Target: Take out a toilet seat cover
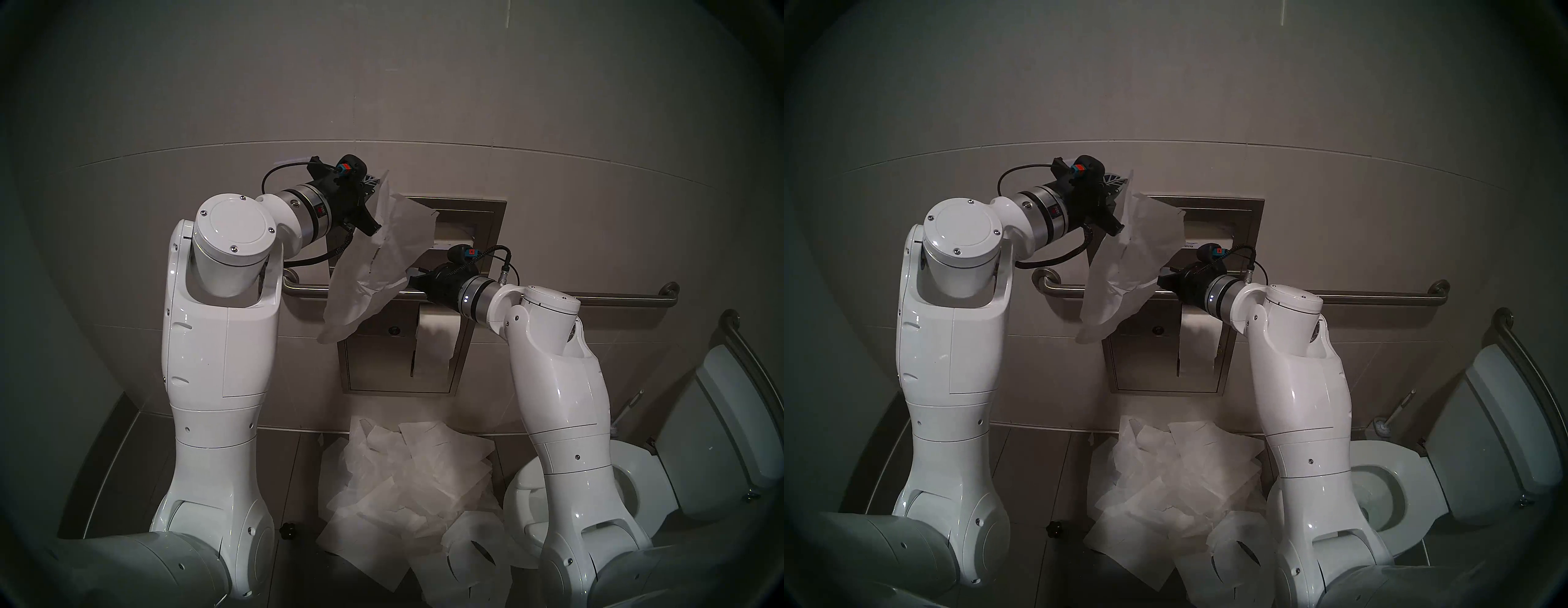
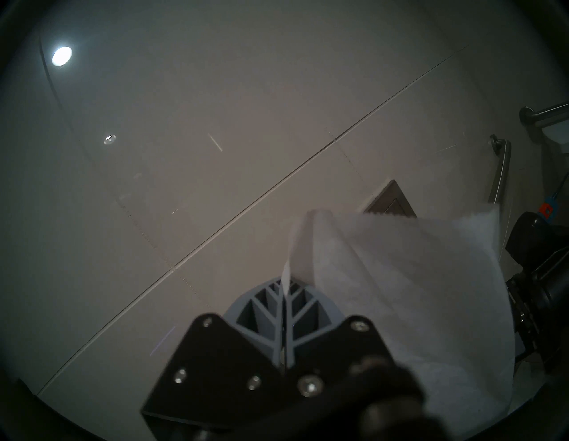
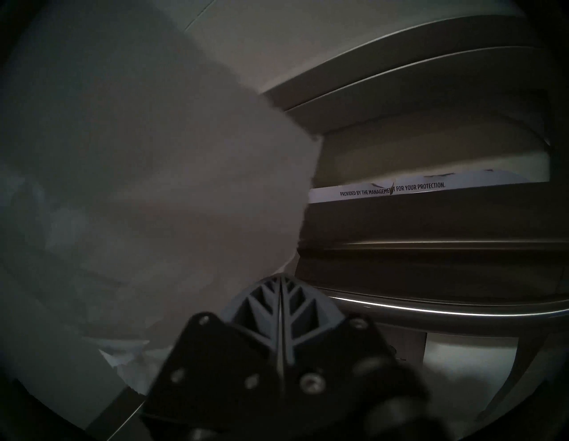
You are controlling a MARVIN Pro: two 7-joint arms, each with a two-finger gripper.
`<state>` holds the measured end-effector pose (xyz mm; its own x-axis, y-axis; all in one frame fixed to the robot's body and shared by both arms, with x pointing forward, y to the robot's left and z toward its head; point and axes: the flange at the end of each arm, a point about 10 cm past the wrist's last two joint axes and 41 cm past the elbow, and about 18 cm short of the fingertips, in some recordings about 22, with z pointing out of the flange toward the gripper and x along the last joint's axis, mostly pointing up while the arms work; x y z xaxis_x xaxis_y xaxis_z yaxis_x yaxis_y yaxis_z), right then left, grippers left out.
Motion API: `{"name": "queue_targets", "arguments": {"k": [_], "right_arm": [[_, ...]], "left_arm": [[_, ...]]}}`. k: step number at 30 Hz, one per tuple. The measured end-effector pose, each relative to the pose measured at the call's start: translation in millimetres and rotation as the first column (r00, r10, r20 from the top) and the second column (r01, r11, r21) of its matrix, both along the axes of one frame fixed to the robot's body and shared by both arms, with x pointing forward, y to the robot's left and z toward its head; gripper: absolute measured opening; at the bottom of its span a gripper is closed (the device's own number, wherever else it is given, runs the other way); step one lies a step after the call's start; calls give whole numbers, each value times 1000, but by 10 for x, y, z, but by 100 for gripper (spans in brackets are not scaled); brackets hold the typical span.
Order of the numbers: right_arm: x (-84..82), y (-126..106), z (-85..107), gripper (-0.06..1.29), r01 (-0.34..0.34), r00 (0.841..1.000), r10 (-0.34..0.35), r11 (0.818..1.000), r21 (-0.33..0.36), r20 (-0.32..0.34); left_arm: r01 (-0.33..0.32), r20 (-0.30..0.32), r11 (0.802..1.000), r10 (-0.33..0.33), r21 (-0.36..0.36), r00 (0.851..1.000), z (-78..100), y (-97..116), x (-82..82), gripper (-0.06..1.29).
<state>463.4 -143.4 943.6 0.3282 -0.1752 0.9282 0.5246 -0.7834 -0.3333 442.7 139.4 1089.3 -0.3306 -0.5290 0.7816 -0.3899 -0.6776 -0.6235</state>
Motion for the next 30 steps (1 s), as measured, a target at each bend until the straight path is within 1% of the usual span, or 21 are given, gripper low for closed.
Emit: {"name": "queue_targets", "arguments": {"k": [4, 5, 7, 12, 14, 16, 19, 25, 30], "right_arm": [[-5, -57, 23, 5, 22, 1000, -21, 999, -25, 23], [-6, -81, 40, 13, 30, 999, -29, 999, -33, 31], [-6, -120, 70, -4, 43, 998, -41, 998, -43, 45], [5, -219, 144, -4, 75, 995, -70, 995, -59, 73], [25, -311, 218, -4, 106, 990, -99, 992, -65, 96], [33, -348, 260, -4, 118, 988, -110, 991, -67, 108], [51, -436, 381, -4, 148, 981, -138, 987, -67, 139], [64, -535, 519, -4, 183, 970, -170, 981, -60, 173], [73, -584, 579, -4, 202, 964, -189, 978, -52, 187]], "left_arm": [[7, 6, 1000, -7, 0, 1000, 12, -39, -4, -2], [7, 8, 1000, -7, 0, 1000, 18, -42, -3, -2], [6, 10, 1000, -6, 0, 1000, 28, -41, -1, -2], [-3, 17, 1000, 3, -3, 1000, 52, -11, 11, -2], [-15, 22, 1000, 15, -6, 1000, 69, 30, 27, -2], [-20, 24, 1000, 20, -6, 1000, 76, 48, 36, -2], [-35, 31, 999, 35, -5, 999, 96, 98, 64, -2], [-55, 42, 998, 55, 0, 998, 133, 170, 113, -2], [-63, 49, 998, 62, 5, 997, 152, 196, 159, -2]]}}
